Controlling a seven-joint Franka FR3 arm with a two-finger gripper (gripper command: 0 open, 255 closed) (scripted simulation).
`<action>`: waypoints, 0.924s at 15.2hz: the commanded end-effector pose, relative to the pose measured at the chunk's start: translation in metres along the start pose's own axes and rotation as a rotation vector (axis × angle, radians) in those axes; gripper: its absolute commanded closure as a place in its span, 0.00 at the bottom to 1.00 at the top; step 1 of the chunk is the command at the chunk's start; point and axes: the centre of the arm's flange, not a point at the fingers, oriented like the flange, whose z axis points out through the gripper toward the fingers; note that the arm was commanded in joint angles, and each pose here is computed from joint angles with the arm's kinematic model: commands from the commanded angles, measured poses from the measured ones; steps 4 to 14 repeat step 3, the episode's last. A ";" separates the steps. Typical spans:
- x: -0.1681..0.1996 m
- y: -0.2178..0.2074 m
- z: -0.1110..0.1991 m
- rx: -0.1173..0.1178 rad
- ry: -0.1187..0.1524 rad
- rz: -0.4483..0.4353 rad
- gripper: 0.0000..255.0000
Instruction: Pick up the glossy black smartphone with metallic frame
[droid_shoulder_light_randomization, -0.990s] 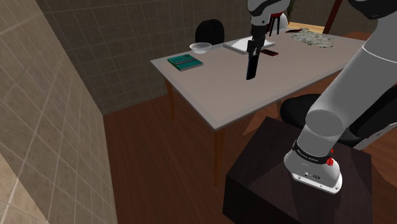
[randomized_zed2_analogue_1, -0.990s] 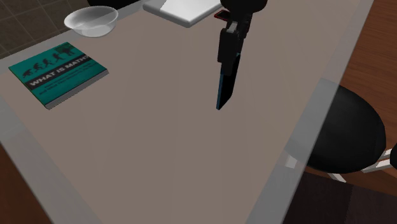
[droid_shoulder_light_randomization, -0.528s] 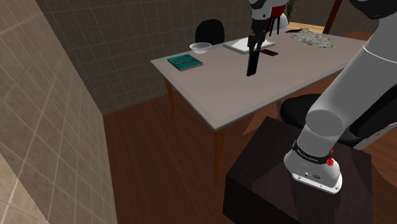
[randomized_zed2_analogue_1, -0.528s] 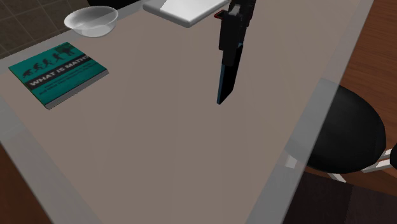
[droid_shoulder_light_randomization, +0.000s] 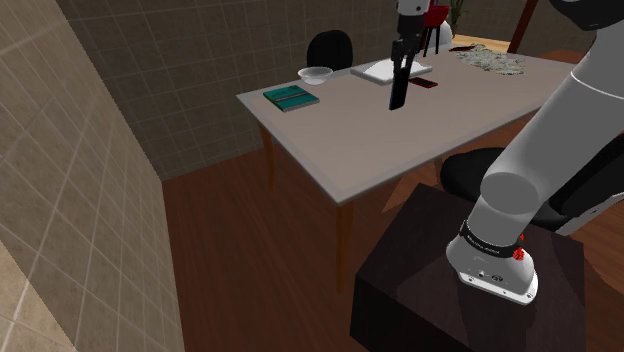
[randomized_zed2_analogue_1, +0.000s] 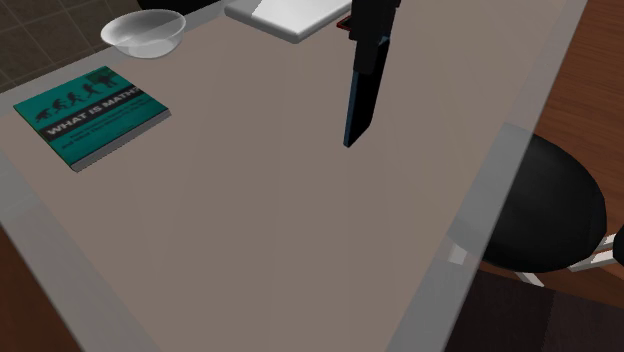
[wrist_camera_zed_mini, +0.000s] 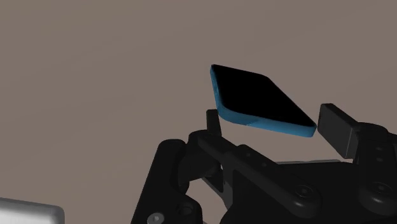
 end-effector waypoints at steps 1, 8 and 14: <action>0.000 0.000 -0.011 0.000 0.000 0.000 1.00; 0.000 0.000 -0.012 0.000 0.000 0.000 1.00; 0.000 0.000 -0.012 0.000 0.000 0.000 1.00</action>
